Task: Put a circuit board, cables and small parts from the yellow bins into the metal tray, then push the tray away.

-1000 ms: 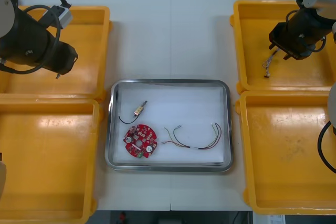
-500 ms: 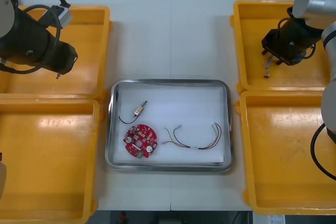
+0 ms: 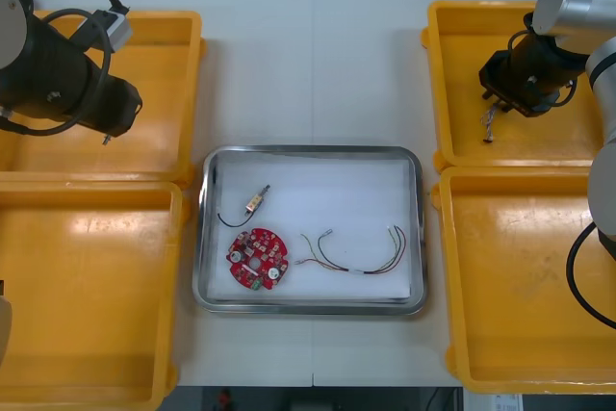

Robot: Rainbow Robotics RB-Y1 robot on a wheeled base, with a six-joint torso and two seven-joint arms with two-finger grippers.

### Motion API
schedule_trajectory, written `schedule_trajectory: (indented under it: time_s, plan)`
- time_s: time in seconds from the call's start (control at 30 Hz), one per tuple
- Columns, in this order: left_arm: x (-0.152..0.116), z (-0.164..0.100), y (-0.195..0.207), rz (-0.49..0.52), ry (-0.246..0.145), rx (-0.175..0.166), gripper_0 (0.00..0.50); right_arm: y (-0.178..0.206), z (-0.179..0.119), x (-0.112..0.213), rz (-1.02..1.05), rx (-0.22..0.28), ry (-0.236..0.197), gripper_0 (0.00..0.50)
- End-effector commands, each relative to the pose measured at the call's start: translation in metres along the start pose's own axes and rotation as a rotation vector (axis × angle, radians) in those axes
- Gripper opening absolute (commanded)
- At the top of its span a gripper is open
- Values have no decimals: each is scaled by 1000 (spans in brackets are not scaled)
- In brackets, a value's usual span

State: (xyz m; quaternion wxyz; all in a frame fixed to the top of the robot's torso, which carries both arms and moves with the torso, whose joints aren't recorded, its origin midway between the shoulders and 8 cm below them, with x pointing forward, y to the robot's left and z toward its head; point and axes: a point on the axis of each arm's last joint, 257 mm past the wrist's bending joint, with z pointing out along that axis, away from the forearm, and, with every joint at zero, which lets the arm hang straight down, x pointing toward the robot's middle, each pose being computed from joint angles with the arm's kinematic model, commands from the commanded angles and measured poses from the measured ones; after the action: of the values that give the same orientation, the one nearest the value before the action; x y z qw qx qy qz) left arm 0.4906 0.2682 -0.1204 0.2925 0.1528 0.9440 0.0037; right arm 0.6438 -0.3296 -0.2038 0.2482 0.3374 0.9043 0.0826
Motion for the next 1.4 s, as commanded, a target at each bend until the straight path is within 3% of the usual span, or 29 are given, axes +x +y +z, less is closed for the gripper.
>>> schedule_trajectory:
  time_s: [0.03,0.47,0.87,1.07,1.17,1.2,1.4]
  plan:
    - [2,-5,2,-120,-20,-6,3,11,-2,4,6,-5,5,0]
    - [3,-5,3,-124,-19,-8,3,2,-22,-15,50,-2,-5,0]
    - [3,-5,3,-128,-19,-9,6,-23,-103,-28,62,54,45,0]
    - [3,-5,3,-127,-19,-10,4,-45,-136,-16,22,68,64,0]
    - [3,-5,3,-131,-19,-9,4,-42,-154,-8,-23,41,57,0]
    - [3,-4,3,-131,-18,-9,4,-35,-161,-7,-60,5,30,0]
    - [3,-5,2,-133,-19,-7,4,-8,-192,1,-209,-99,-65,0]
